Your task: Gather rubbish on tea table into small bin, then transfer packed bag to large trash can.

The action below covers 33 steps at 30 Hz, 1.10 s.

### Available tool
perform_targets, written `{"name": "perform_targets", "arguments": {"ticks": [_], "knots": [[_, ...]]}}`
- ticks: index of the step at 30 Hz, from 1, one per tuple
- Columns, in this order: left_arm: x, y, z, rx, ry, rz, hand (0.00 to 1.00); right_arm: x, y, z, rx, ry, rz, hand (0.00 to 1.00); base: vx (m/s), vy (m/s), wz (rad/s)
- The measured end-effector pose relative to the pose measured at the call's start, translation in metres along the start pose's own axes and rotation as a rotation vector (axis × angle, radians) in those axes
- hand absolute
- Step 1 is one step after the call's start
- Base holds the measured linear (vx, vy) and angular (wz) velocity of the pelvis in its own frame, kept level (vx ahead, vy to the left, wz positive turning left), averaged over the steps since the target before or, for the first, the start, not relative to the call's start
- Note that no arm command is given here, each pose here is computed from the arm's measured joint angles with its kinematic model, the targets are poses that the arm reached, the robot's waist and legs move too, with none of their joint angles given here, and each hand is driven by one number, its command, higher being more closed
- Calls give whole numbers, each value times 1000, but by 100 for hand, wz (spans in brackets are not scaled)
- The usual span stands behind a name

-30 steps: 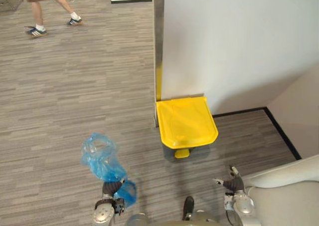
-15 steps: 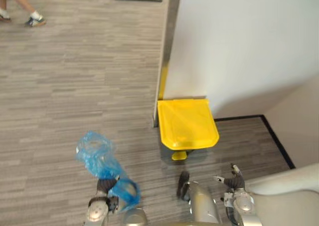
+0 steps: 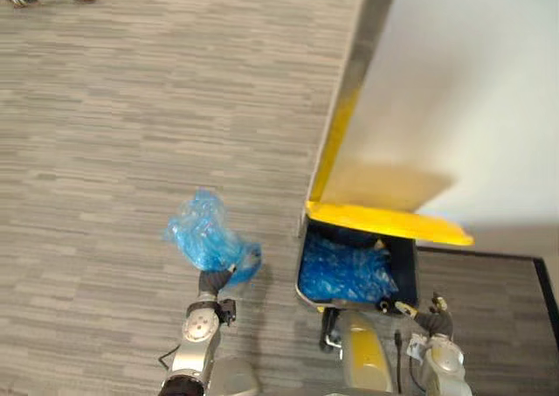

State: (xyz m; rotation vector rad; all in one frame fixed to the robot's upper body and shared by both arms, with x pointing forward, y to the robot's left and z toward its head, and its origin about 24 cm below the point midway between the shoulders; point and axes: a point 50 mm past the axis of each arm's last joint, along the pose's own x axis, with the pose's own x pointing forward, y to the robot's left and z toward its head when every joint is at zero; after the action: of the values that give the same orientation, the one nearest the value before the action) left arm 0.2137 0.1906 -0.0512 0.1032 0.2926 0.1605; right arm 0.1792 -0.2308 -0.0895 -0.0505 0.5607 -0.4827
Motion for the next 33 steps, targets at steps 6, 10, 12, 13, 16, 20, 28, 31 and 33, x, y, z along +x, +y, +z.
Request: {"name": "perform_targets", "arguments": {"ticks": [6,10,12,13,16,20,28,31,33], "knots": [[-7,6,-12,24,41,-4,100,24,57,78,-74,-224,176,0,-158,39,16],[-14,6,-21,30,78,-19,100,39,64,157,-149,-437,185,0,-118,-56,4],[-16,7,-23,31,80,-22,100,46,55,193,-183,-513,149,0,-55,-70,18],[-17,6,-23,31,83,-24,100,48,52,202,-200,-532,139,0,-42,-84,15],[-16,2,-21,30,70,-51,100,50,34,246,-240,-632,75,0,-12,-67,8],[-12,-12,-5,6,-1,-107,100,50,23,264,-256,-668,38,0,-6,-29,-1],[4,-71,69,-66,-280,-384,100,44,47,280,-335,-704,117,0,-29,2,-1],[2,-98,107,-88,-428,-518,100,40,54,300,-345,-725,138,0,-46,-13,-1],[3,-118,135,-103,-514,-591,100,37,57,312,-346,-741,137,0,-52,-19,-1]]}}
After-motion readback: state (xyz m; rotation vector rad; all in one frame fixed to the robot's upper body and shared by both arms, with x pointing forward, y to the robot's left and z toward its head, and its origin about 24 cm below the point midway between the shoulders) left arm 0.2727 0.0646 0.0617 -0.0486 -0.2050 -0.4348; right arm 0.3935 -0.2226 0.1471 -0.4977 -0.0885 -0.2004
